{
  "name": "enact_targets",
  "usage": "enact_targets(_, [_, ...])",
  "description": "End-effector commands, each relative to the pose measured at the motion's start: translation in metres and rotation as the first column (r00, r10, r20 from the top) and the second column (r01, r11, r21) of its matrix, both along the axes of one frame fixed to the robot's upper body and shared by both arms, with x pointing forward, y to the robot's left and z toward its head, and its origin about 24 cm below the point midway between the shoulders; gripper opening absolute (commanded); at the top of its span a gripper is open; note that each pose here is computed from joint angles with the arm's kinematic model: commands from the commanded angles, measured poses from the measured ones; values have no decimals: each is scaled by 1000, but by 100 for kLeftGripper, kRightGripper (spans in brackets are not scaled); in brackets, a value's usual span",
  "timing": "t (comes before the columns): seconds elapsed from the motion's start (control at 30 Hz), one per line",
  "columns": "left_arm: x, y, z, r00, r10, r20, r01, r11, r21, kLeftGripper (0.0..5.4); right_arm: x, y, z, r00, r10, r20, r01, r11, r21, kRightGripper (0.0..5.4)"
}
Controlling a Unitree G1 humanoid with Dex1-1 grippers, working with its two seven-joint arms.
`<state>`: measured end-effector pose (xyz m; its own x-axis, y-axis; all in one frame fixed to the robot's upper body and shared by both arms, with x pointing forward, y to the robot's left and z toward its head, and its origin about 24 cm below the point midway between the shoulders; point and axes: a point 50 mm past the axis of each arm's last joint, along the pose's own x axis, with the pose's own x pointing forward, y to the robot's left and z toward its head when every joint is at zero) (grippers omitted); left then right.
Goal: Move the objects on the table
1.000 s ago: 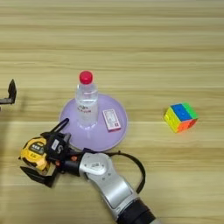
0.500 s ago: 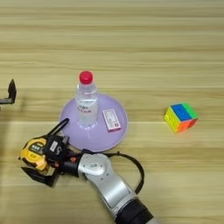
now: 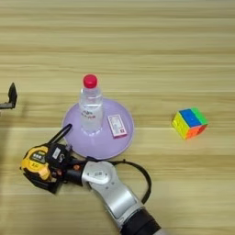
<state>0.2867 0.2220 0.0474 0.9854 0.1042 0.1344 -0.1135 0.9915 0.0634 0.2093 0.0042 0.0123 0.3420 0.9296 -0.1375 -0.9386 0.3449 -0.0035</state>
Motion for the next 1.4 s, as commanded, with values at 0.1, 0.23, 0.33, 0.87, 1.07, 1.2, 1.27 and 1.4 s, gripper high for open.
enact_targets(0.1, [-2, 2, -1, 1000, 3, -8, -3, 1000, 9, 540, 0, -7, 17, 999, -26, 36, 24, 998, 52, 413])
enact_targets(0.23, [-1, 1, -1, 1000, 2, -10, -2, 1000, 7, 540, -1, -13, 28, 997, -48, 62, 43, 996, 75, 413])
enact_targets(0.33, [-1, 1, -1, 1000, 1, -10, -1, 1000, 8, 540, -4, -21, 41, 995, -64, 81, 55, 993, 108, 413])
enact_targets(0.87, [0, 1, -1, 1000, 6, -8, -6, 1000, 6, 540, -10, -113, 70, 952, -275, 137, 271, 961, 50, 413])
enact_targets(1.07, [0, 1, 0, 1000, 8, -7, -8, 1000, 6, 540, -5, -139, 76, 921, -343, 183, 347, 938, 9, 413])
enact_targets(1.2, [1, 1, 0, 1000, 7, -7, -7, 1000, 7, 540, 7, -156, 76, 885, -417, 205, 427, 904, -6, 413])
enact_targets(1.27, [1, 2, 0, 1000, 7, -7, -7, 1000, 7, 540, 13, -163, 77, 863, -458, 212, 469, 883, -2, 413])
enact_targets(1.4, [2, 2, 0, 1000, 6, -8, -6, 1000, 7, 540, 30, -176, 81, 799, -562, 214, 568, 822, 35, 413])
